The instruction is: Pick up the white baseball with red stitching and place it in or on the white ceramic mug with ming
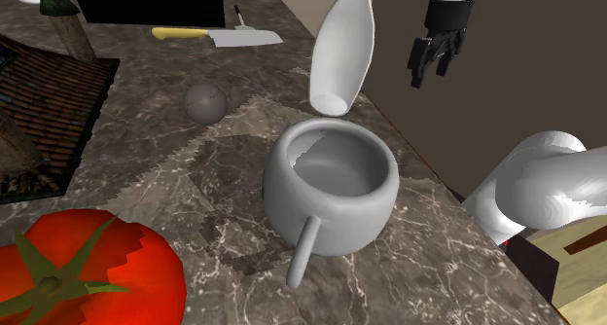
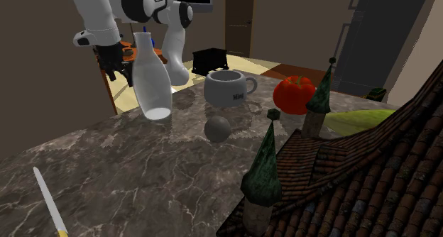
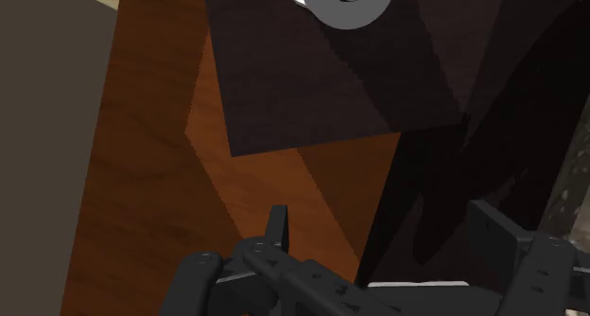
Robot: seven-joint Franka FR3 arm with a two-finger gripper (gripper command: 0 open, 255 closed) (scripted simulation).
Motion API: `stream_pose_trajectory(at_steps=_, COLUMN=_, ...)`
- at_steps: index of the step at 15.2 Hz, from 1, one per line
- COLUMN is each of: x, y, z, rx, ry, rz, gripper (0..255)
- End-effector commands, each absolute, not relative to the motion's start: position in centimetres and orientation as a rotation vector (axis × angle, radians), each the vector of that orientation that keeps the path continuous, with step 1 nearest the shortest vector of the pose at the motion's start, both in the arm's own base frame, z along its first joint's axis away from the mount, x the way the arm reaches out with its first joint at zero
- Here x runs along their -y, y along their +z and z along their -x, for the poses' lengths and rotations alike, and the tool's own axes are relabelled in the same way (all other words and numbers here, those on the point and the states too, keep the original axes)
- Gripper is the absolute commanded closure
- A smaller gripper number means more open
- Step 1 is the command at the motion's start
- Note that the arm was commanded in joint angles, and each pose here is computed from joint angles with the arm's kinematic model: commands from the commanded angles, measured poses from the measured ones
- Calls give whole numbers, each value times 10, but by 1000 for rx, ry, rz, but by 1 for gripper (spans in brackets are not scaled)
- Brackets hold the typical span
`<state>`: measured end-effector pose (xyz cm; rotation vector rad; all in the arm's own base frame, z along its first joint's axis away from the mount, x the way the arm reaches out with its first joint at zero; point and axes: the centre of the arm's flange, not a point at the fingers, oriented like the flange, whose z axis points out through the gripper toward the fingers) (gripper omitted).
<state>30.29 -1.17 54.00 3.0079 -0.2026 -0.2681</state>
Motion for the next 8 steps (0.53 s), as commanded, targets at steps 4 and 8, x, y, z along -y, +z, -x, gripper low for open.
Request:
stream_pose_trajectory(at_steps=4, x=-25, y=540, z=-313, rx=206, ry=-236, rz=-3018, gripper=0)
stream_pose_trajectory(at_steps=8, x=-73, y=540, z=-326, rx=210, ry=-193, rz=-3032, gripper=0)
